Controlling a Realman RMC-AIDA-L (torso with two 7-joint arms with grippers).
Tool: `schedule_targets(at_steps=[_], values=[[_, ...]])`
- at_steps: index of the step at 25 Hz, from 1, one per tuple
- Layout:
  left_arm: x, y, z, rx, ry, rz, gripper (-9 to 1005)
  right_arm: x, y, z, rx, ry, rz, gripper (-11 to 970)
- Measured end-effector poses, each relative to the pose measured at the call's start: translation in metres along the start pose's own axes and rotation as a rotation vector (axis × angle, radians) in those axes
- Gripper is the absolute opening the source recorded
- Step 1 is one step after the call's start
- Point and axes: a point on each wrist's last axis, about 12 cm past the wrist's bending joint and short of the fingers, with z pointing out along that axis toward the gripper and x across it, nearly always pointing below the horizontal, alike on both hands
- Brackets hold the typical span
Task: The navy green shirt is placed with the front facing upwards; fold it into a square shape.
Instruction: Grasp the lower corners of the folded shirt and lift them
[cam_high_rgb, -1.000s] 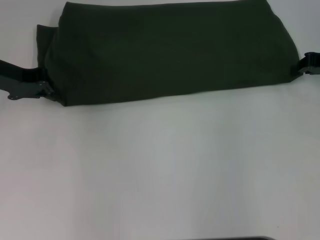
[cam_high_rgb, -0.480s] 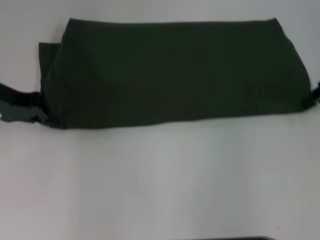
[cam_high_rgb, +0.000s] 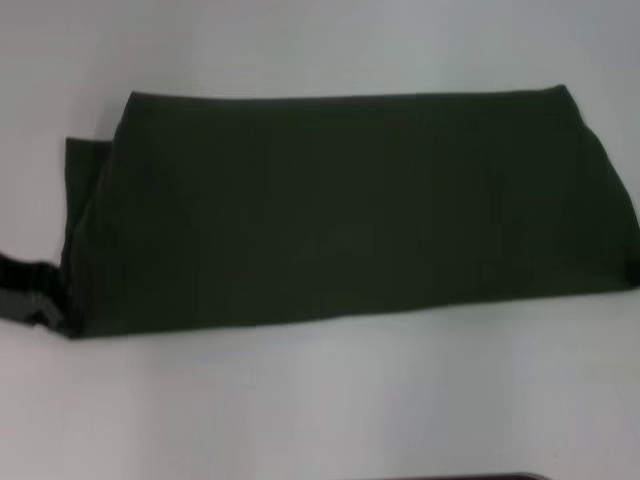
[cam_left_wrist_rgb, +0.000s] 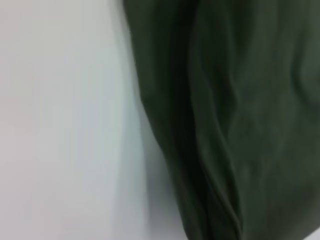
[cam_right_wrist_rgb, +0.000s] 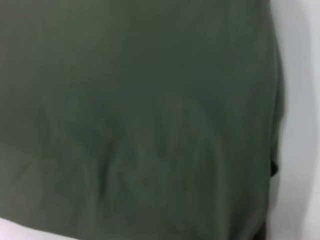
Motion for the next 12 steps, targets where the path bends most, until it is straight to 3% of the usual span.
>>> schedule_targets(at_steps=[5, 12], values=[[0.01, 0.0067, 0.0033, -0.016, 0.035, -0.02, 126, 0.0081, -0.0017, 0.0056, 0.015, 0.058, 0.009, 10], [0.0115, 0.0053, 0.0047, -0.03, 0.062, -0.015, 134, 0.0102, 0.0032, 0.009, 0.0, 0.085, 0.002, 10]])
